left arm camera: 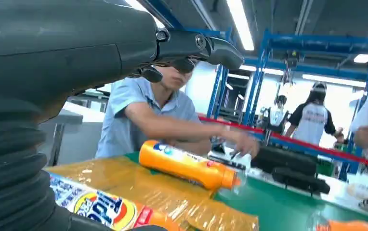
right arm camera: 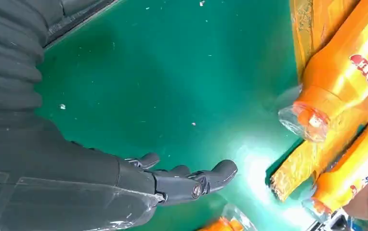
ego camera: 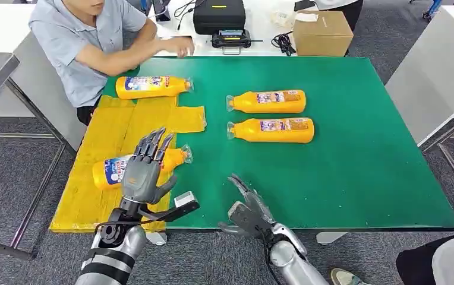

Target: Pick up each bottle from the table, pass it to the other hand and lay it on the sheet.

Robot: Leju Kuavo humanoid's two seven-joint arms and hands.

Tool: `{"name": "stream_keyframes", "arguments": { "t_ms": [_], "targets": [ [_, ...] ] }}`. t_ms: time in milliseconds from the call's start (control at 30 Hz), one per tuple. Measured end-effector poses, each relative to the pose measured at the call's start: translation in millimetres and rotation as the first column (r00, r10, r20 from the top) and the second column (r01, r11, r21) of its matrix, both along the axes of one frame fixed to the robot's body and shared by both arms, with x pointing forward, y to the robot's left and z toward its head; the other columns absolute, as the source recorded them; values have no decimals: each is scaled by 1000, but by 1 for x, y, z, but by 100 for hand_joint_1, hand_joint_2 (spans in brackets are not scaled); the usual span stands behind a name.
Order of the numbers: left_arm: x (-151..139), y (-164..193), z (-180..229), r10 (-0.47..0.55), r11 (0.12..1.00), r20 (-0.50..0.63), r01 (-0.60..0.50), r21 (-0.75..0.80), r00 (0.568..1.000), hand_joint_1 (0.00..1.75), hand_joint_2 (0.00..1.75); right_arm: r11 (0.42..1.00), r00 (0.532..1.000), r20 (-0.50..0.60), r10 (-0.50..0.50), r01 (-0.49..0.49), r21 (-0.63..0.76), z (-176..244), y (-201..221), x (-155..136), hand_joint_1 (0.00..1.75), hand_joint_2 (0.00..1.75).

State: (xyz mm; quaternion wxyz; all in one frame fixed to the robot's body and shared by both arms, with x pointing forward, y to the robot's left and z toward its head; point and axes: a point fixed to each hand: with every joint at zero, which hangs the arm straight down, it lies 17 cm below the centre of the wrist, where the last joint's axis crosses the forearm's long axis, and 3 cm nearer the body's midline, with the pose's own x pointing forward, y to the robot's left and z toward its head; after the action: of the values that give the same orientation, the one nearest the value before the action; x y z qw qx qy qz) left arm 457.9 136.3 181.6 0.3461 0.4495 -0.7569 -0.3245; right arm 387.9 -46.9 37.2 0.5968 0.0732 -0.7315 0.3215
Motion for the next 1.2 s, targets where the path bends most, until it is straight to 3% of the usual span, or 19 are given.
{"name": "stream_keyframes", "arguments": {
  "t_ms": [533, 733, 867, 900, 933, 967, 1067, 1200],
  "targets": [
    [-34, 6, 36, -67, 996, 152, 74, -44, 986, 0, 175, 999, 999, -12, -35, 35, 10, 5, 15, -4, 0, 175],
    [-45, 5, 57, -86, 971, 216, 131, -201, 973, 0, 175, 995, 999, -28, -41, 43, 94, 13, 9, -2, 0, 175],
    [-50, 1, 60, -100, 904, 222, 182, -388, 970, 0, 175, 977, 996, -67, -64, 76, 198, 24, 1, 1, 0, 175],
    [-51, -3, 60, -111, 899, 222, 193, -393, 969, 0, 175, 976, 995, -69, -66, 79, 205, 25, 0, 1, 0, 0],
    [-50, -2, 57, -108, 878, 207, 191, -438, 972, 0, 175, 969, 994, -79, -75, 91, 229, 28, -3, 2, 0, 0],
    [-48, 0, 53, -104, 841, 184, 185, -509, 977, 0, 175, 961, 991, -94, -91, 112, 251, 29, -7, 2, 0, 175],
    [-45, 0, 37, -122, 638, 104, 158, -753, 987, 0, 175, 965, 979, -29, -201, 203, 168, 31, -27, 8, 0, 175],
    [-54, -12, 32, -185, 538, 74, 165, -827, 980, 0, 175, 935, 932, 233, -278, 318, -155, 31, -55, 13, 0, 175]
  ]
}}
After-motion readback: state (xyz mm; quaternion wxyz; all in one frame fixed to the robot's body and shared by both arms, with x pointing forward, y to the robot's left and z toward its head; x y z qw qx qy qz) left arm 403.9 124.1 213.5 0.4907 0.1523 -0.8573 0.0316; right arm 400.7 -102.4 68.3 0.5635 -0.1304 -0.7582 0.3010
